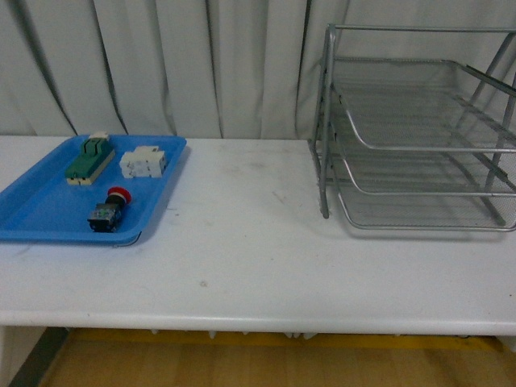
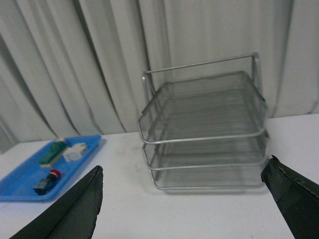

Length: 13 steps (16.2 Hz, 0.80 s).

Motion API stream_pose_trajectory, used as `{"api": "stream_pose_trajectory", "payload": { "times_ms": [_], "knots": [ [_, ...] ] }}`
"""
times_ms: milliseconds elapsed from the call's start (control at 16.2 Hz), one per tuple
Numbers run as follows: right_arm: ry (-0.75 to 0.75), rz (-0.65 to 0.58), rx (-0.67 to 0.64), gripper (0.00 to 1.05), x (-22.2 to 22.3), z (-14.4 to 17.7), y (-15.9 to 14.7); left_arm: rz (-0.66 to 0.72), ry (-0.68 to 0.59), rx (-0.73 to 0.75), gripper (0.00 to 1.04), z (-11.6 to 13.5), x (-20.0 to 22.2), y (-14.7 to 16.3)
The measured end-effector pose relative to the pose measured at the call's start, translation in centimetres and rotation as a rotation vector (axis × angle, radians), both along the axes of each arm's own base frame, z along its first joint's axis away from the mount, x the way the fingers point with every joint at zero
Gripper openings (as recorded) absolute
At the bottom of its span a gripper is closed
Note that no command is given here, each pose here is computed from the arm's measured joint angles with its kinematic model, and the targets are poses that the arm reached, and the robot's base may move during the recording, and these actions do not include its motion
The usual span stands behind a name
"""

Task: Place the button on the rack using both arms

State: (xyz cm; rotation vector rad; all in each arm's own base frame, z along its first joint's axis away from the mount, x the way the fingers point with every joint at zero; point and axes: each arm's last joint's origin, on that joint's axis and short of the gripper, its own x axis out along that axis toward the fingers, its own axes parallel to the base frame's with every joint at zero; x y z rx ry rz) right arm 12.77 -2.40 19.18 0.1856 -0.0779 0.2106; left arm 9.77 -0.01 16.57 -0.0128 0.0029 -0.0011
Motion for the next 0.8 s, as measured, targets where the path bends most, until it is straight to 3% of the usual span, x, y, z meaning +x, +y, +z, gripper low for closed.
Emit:
{"api": "stream_pose_trajectory", "payload": {
  "times_ms": [246,370,616,801],
  "knots": [
    [-0.106,-0.001,0.115,0.98,6.9,4.8,-3.7,0.000,0.000,0.000,0.98,0.0,0.0,0.0],
    [-0.086,-0.037,0.298,0.98,11.2,5.2,-6.9,0.000,0.000,0.000,0.98,0.0,0.0,0.0],
    [-0.017,-0.036,0.733,0.98,15.9,1.4,-10.5,0.000,0.000,0.000,0.98,0.0,0.0,0.0],
    [0.215,-0.062,1.185,0.98,17.3,-4.9,-10.5,0.000,0.000,0.000,0.98,0.0,0.0,0.0]
  ]
}}
